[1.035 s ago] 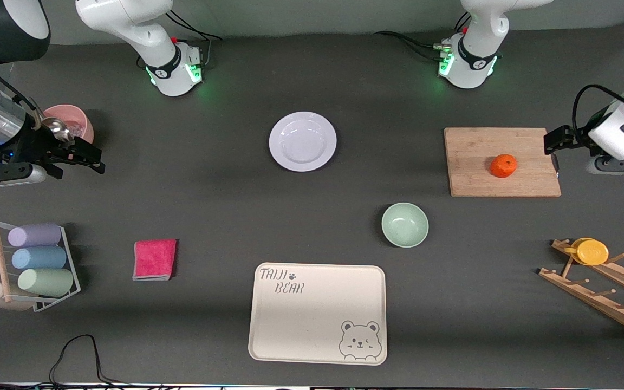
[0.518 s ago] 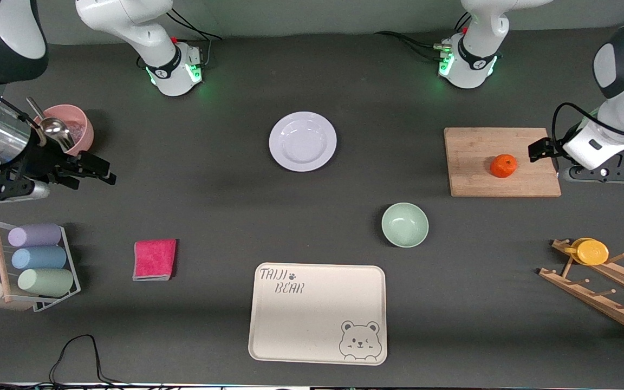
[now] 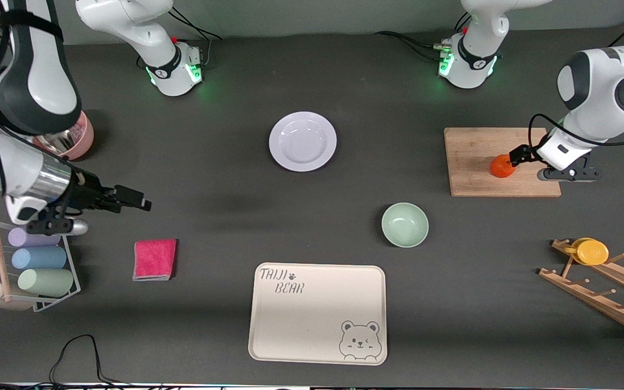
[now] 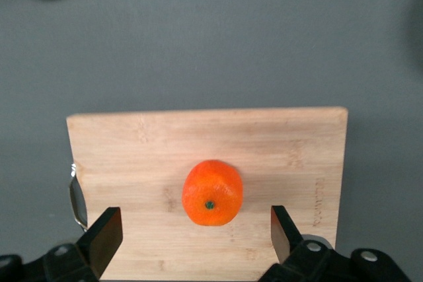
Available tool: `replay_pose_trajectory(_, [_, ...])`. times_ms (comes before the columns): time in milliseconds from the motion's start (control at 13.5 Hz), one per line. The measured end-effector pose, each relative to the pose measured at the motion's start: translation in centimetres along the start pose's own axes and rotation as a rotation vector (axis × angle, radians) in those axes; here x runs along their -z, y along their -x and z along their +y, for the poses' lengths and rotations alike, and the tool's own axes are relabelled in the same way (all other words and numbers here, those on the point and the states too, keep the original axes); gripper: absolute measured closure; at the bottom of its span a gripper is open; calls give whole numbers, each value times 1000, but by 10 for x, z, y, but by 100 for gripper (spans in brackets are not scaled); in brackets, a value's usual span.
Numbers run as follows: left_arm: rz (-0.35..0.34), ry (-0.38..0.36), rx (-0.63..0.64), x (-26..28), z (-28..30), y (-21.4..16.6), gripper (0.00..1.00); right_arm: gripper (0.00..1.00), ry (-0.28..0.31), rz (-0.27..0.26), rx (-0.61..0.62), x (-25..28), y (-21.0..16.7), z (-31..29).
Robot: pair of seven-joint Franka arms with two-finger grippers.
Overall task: Place orange and plate with both arms
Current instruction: 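Reach the left gripper down to the orange on the cutting board, then grasp the orange with the left gripper while the right gripper reaches the plate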
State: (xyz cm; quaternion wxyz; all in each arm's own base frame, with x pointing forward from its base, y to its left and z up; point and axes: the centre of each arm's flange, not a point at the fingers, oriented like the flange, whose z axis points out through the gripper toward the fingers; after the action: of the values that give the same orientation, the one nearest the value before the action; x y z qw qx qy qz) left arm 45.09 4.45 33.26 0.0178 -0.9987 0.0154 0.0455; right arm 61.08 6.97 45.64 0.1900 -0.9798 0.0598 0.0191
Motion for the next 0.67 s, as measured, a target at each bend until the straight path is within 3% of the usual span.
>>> replay_pose_trajectory(370, [60, 0, -2, -39, 5, 23, 0, 0, -207, -50, -118, -33, -10, -3])
replay_pose_trajectory(665, [109, 3, 13, -66, 3, 42, 0, 0, -476, -125, -169, -62, 2, 5])
